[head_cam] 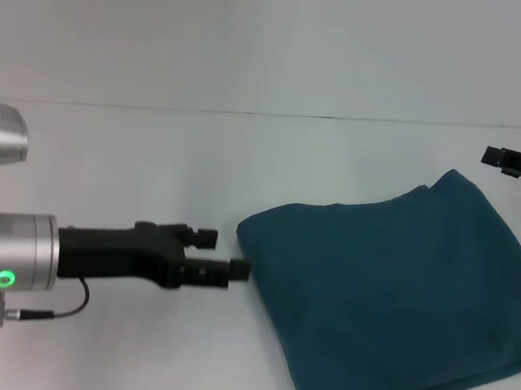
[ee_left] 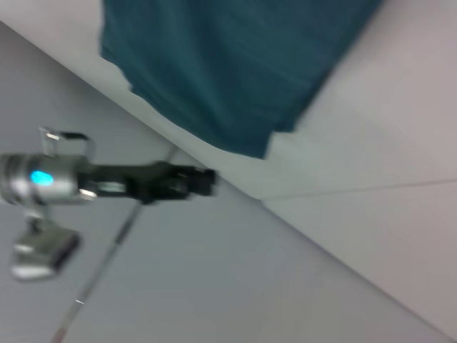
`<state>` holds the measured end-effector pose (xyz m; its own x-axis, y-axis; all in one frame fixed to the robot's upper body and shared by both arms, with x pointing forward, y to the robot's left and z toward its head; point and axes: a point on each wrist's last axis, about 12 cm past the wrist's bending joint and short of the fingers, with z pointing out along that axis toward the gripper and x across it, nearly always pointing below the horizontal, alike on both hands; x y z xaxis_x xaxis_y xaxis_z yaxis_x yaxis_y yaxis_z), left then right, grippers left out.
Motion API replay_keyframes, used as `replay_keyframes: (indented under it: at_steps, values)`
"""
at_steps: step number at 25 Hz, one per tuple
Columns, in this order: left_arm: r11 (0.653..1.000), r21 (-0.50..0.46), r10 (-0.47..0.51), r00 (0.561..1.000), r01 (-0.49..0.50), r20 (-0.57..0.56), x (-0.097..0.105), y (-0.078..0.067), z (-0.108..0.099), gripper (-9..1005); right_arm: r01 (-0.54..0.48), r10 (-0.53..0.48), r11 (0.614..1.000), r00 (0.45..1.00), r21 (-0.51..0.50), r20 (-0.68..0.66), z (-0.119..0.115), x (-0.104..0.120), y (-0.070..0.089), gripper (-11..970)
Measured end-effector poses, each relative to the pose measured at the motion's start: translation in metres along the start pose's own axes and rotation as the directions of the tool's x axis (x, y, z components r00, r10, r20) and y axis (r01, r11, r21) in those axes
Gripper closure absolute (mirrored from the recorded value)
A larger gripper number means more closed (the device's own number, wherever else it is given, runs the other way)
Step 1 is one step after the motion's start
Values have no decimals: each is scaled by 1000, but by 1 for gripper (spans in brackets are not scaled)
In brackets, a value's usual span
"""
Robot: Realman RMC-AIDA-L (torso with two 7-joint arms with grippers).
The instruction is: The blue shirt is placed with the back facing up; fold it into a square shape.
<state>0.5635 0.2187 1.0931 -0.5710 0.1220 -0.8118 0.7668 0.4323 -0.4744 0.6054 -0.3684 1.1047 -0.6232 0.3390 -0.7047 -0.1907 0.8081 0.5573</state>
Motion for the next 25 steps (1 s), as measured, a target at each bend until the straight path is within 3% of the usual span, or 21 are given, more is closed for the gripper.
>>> replay_keyframes:
  at_steps: [5, 10, 13, 15, 19, 25]
  values:
    - [989, -101, -109, 994, 111, 31, -8, 14, 9, 86, -14, 9, 996, 999, -93, -49, -21, -3, 1, 514]
    - [967, -140, -210, 977, 212, 31, -14, 20, 22, 86, -27, 18, 990, 998, -135, -66, -41, -8, 1, 264]
    - [960, -150, -233, 972, 235, 30, -15, 22, 24, 86, -20, 10, 988, 998, -153, -65, -50, -11, 2, 239]
    - [923, -198, -329, 944, 330, 36, -17, 27, 37, 86, -18, 7, 986, 998, -165, -66, -53, -12, 2, 222]
    - [893, -219, -394, 918, 392, 38, -16, 28, 51, 87, -7, -4, 985, 998, -173, -67, -55, -12, 3, 214]
    - [884, -233, -411, 911, 405, 26, -12, 23, 70, 86, 17, -29, 983, 998, -183, -63, -52, -15, 6, 214]
